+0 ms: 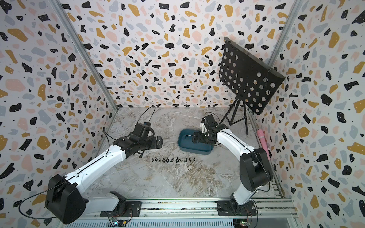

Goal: Take out the wing nut from the storage box
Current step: Pick up the wing nut from the storage box.

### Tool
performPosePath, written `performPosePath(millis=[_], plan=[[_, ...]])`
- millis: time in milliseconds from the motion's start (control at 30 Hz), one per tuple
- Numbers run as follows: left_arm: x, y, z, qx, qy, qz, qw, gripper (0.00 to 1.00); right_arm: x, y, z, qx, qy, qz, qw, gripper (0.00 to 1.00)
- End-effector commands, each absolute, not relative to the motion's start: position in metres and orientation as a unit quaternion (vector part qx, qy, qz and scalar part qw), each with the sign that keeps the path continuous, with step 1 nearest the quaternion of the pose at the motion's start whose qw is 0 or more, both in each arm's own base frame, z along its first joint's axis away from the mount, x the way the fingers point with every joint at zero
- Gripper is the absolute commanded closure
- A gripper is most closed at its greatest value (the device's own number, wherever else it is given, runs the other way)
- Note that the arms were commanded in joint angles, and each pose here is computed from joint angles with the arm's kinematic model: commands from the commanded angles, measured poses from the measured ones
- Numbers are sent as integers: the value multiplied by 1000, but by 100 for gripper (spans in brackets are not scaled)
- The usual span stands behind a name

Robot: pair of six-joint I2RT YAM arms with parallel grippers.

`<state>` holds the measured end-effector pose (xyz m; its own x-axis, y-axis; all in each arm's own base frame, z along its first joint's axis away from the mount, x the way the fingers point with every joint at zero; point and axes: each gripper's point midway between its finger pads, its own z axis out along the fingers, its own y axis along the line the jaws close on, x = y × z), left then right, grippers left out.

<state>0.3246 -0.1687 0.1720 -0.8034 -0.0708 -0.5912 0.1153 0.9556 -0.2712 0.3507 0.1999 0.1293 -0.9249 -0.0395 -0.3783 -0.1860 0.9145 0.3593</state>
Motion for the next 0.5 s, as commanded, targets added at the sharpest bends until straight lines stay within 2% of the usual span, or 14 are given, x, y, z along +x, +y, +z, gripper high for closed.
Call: performPosePath(millis=[0,100,300,467], plan=[[339,-193,191,48,924,-188,329,1,351,191,147,-43,957,199,205,0],[352,-210,195,66,921,-203,325,12,348,186,153,-38,954,209,213,0],[370,-257,186,133,918,-205,311,27,334,174,163,-29,950,219,220,0],[381,-299,169,196,913,-196,300,47,320,165,174,-23,945,231,230,0]])
